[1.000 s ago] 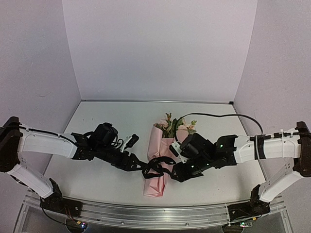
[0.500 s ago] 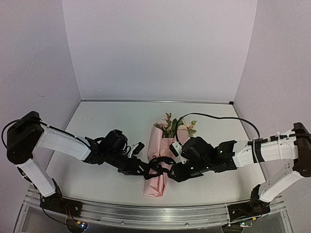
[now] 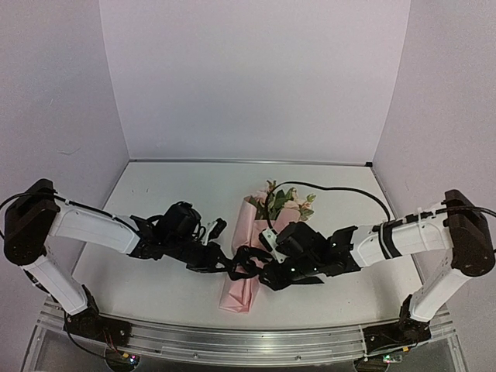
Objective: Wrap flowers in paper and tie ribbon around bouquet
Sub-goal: Tie the half-tied ribbon around the folded bouquet.
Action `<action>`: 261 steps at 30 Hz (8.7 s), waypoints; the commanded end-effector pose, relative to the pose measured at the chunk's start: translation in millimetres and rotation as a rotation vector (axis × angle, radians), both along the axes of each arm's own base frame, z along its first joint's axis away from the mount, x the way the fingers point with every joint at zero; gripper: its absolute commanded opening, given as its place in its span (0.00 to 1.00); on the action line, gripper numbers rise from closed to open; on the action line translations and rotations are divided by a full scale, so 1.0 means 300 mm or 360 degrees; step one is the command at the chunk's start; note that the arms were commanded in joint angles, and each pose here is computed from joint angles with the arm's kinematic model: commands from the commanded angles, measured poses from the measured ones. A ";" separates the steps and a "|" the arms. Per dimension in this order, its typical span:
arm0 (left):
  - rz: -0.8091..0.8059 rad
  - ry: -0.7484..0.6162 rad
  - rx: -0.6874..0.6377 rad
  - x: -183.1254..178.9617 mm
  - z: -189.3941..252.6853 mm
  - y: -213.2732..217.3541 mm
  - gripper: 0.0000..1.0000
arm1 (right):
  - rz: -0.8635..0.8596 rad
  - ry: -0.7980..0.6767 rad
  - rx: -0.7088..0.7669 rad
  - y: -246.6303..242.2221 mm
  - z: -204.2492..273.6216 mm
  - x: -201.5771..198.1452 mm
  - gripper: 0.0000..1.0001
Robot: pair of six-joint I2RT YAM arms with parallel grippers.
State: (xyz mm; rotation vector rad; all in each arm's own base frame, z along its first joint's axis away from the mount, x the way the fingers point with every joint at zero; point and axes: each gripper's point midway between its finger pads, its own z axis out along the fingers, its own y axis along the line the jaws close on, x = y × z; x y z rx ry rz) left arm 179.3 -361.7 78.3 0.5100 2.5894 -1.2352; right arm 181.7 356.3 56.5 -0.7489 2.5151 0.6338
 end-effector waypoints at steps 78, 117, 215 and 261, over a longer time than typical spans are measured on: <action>0.0329 -0.0215 0.0010 0.267 0.251 0.236 0.00 | 0.0480 -0.0195 -0.0328 0.196 0.119 0.096 0.01; 0.0729 0.0093 0.0562 0.107 -0.169 0.383 0.06 | -0.0166 0.0015 -0.0112 -0.011 0.088 0.086 0.00; -0.0561 -0.0329 0.0359 0.227 0.002 -0.213 0.40 | -0.0597 -0.0028 0.0176 -0.020 0.092 0.188 0.00; -0.0501 -0.0226 -0.0083 0.193 0.182 -0.292 0.00 | -0.0800 0.0238 0.0812 0.066 0.046 0.302 0.00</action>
